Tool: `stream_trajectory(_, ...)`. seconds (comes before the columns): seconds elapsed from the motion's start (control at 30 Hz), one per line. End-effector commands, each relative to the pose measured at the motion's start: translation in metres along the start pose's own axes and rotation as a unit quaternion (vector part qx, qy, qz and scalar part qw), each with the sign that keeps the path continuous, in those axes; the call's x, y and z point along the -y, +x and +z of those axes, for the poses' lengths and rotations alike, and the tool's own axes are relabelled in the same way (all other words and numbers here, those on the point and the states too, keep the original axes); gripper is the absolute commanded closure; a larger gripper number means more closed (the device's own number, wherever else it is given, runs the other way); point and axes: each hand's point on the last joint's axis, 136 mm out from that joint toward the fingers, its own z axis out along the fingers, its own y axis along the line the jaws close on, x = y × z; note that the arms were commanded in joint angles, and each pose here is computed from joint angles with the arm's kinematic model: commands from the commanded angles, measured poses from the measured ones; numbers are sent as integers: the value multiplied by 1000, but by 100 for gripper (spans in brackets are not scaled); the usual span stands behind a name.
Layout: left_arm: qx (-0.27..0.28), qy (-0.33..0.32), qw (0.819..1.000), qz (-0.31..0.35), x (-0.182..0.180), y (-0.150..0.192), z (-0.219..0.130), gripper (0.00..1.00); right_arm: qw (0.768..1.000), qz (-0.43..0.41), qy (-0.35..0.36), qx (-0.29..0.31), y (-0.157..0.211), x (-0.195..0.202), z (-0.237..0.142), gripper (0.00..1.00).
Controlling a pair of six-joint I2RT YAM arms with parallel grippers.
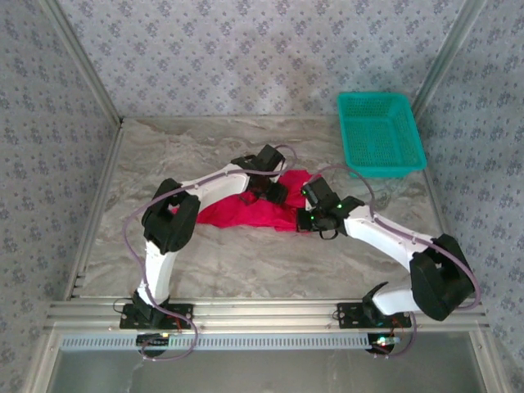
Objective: Fold the inside-out t-shirt
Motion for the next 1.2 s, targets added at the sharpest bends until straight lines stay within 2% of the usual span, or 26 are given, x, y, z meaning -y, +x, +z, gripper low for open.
stream_trajectory(0.0, 6, -63, 997, 43, -21, -9, -32, 42, 1000, 7, 10, 10, -2, 9, -3, 100)
stream_trajectory(0.1, -18, -66, 996, 53, -23, 4, -30, 32, 1000, 17, 6, 6, -3, 11, -2, 100)
stream_trajectory(0.23, -35, -44, 997, 45, -18, 16, -15, 33, 1000, 23, 4, 10, -5, 12, -1, 100)
stream_trajectory(0.27, -42, -42, 997, 43, -18, 19, -10, 38, 1000, 24, 4, 10, -5, 12, -1, 100)
stream_trajectory(0.3, -46, -42, 997, 42, -19, 21, -7, 49, 1000, 26, 4, 8, -4, 12, 0, 100)
stream_trajectory(0.4, -41, -36, 998, 22, -26, 15, -9, 89, 1000, 28, 7, 8, -4, 13, 0, 100)
stream_trajectory(0.43, -19, -34, 999, 14, -28, 3, -14, 100, 1000, 28, 10, 7, -3, 15, 0, 100)
stream_trajectory(0.67, 92, -1, 993, -70, -54, -67, -93, 100, 998, 49, 34, -4, 8, 31, 13, 100)
stream_trajectory(0.83, 150, 35, 978, -138, -77, -83, -132, 100, 995, 79, 43, -33, 34, 41, 31, 100)
stream_trajectory(1.0, 149, 54, 975, -158, -79, -64, -126, 100, 995, 70, 40, -51, 44, 36, 36, 100)
stream_trajectory(1.13, 128, 75, 974, -169, -72, -44, -106, 100, 998, 40, 28, -29, 19, 15, 18, 100)
stream_trajectory(1.17, 123, 77, 975, -170, -71, -39, -101, 100, 999, 33, 20, -15, 8, 6, 13, 92)
